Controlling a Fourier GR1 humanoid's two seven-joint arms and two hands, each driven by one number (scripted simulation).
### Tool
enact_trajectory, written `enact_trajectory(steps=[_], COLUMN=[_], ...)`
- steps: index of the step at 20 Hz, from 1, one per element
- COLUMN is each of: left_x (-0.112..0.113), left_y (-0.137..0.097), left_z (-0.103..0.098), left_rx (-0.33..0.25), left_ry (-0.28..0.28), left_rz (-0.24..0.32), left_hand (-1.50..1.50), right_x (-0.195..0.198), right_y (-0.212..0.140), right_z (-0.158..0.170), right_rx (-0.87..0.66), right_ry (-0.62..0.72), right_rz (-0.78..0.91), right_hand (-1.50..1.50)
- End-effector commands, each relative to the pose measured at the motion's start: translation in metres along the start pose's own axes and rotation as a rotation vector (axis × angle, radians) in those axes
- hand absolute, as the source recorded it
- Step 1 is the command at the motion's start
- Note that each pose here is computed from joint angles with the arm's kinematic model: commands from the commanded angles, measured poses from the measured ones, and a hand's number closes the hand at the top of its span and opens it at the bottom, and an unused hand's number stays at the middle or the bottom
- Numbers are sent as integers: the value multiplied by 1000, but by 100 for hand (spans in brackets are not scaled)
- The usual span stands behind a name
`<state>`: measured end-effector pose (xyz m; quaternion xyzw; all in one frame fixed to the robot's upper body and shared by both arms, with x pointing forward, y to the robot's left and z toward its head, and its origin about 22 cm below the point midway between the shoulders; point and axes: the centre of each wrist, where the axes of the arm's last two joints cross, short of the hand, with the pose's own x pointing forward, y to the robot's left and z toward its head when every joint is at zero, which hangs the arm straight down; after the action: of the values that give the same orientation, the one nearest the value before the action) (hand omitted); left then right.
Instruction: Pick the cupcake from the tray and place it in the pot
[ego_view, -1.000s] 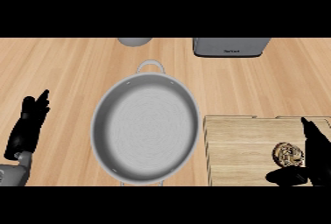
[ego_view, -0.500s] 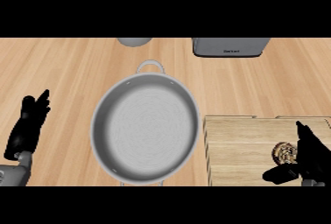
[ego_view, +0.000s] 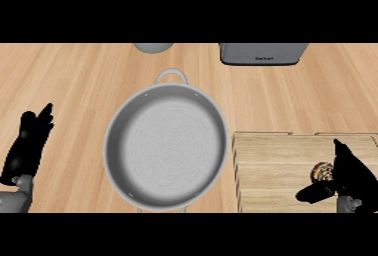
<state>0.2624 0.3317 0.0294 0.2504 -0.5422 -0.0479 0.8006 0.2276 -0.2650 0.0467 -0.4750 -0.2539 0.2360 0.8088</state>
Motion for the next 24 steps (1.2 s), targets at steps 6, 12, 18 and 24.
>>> enact_trajectory(steps=[6, 12, 18, 24], left_x=[-2, -29, -4, -17], left_y=[-7, -6, 0, -4], left_z=[3, 8, -2, 3], left_rx=[-9, -19, -14, 4], left_ry=[9, 1, 16, 7], left_rz=[5, 1, 10, 16], left_hand=[0, 0, 0, 0], right_x=[-5, -16, 0, -10], right_y=[17, 25, 9, -14], right_z=[-12, -10, -29, -15], right_rx=[35, 39, -123, -208], right_ry=[79, 33, -37, -59], right_rz=[8, -21, 70, 112], right_hand=[-150, 150, 150, 150])
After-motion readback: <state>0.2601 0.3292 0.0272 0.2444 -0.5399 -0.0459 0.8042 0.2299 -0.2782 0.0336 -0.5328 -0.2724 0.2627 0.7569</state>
